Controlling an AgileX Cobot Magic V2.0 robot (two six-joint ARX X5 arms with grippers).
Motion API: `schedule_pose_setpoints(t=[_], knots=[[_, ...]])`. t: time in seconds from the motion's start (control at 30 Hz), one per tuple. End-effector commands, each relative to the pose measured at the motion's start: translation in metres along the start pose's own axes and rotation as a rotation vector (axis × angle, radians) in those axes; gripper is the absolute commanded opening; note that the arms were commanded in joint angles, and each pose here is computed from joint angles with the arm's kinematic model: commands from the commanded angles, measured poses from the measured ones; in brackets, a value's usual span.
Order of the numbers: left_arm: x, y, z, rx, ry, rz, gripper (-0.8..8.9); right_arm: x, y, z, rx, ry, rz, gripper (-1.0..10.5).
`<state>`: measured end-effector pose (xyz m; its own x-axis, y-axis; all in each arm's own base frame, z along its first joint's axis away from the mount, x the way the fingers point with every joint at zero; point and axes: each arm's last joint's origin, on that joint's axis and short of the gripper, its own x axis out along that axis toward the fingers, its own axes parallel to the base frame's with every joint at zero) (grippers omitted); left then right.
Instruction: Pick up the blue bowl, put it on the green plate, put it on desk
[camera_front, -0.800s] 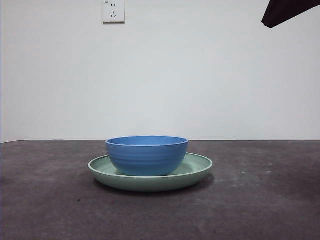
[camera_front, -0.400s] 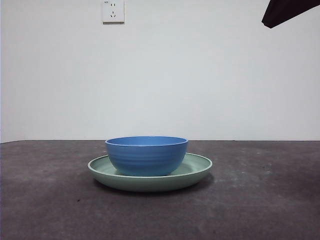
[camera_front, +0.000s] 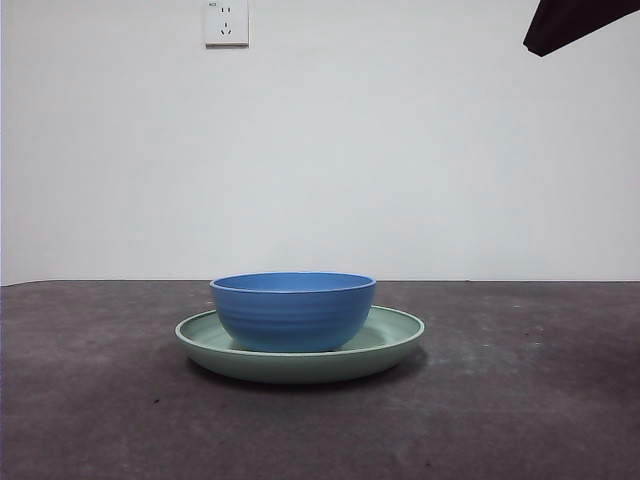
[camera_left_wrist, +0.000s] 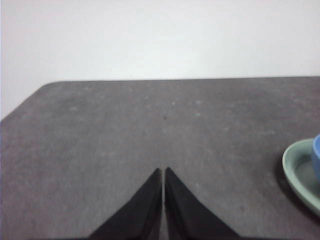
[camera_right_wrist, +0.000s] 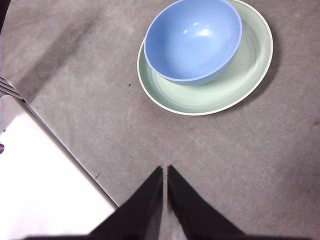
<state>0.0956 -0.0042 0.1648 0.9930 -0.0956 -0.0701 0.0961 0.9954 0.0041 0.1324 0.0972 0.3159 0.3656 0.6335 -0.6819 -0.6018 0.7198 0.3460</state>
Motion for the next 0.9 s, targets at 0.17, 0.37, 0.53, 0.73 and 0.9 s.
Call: schedule_pose_setpoints(t=[0.17,0.37,0.53,0.73,0.9], knots=[[0.0012,0.0003,-0.0136,-0.013,0.089,0.006,0.09,-0.0018,0.0025,0.0044,-0.02,-0.014,0.007,0.1],[0.0013,0.0003,-0.0127,-0.012,0.08,0.006,0.09,-0.0017,0.0025,0.0045,-0.02,-0.014,0.007,0.1],[0.0013,0.0003,-0.0127,-0.012,0.079,0.006,0.09,-0.0017,0.0025,0.0045,-0.02,-0.014,0.007,0.1],[0.0013,0.0003,-0.0127,-0.012,0.079,0.006,0.09,-0.0017,0.0025,0.0045,-0.02,-0.014,0.007,0.1],[0.0013,0.0003,-0.0127,-0.012,0.079,0.006,0.09,-0.002,0.0024,0.004,-0.076,-0.011,0.004,0.1]])
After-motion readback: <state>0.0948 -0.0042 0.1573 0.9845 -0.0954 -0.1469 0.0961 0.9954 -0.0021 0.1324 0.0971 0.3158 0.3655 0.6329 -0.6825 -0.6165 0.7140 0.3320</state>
